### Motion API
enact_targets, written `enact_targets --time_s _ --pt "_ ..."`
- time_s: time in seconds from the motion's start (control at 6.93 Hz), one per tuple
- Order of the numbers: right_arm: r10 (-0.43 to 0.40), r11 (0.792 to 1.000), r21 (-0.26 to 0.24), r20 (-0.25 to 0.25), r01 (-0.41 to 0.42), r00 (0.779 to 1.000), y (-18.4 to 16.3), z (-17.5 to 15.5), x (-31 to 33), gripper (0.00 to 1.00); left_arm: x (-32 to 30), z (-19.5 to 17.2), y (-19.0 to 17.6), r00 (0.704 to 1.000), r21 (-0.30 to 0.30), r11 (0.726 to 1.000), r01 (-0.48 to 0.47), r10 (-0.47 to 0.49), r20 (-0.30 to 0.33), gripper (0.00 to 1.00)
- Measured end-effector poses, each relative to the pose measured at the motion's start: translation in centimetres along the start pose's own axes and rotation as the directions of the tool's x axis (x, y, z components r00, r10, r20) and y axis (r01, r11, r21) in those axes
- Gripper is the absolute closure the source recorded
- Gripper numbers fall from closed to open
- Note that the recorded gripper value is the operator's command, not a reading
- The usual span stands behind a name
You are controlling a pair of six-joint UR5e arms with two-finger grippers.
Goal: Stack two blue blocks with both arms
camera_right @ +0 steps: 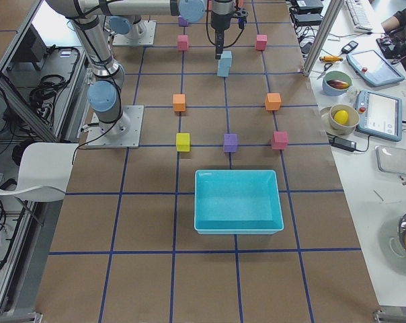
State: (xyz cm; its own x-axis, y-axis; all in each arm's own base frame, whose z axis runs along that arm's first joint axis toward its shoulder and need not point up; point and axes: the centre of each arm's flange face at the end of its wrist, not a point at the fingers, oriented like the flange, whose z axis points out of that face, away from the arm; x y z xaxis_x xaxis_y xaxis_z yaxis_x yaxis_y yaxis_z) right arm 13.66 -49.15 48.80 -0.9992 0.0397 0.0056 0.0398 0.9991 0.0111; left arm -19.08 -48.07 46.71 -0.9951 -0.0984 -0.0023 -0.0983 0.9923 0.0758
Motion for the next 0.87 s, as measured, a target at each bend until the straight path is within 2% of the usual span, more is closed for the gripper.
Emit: enact_targets --time_s 0.14,0.29,0.58,0.87 --pt "0.003 1.000 0.000 0.002 -0.003 1.000 0.2 -0.3 0.1 0.00 -2.0 -0.8 0.8 0.999 0.010 1.000 0.003 -0.003 0.053 0.00" --pt "0.004 1.000 -0.001 0.002 -0.004 1.000 0.5 -0.6 0.1 0.00 -3.3 -1.0 0.8 0.999 0.012 1.000 0.007 -0.007 0.035 0.00" --pt "0.006 1.000 -0.005 0.000 -0.006 1.000 0.8 -0.8 0.2 0.00 -4.1 -1.5 -0.2 1.000 0.066 0.998 0.013 -0.012 -0.019 0.00" --pt "0.006 1.000 -0.005 0.000 -0.006 1.000 0.8 -0.8 0.2 0.00 -3.8 -2.0 -1.3 0.999 0.093 0.996 0.016 -0.013 -0.033 0.00"
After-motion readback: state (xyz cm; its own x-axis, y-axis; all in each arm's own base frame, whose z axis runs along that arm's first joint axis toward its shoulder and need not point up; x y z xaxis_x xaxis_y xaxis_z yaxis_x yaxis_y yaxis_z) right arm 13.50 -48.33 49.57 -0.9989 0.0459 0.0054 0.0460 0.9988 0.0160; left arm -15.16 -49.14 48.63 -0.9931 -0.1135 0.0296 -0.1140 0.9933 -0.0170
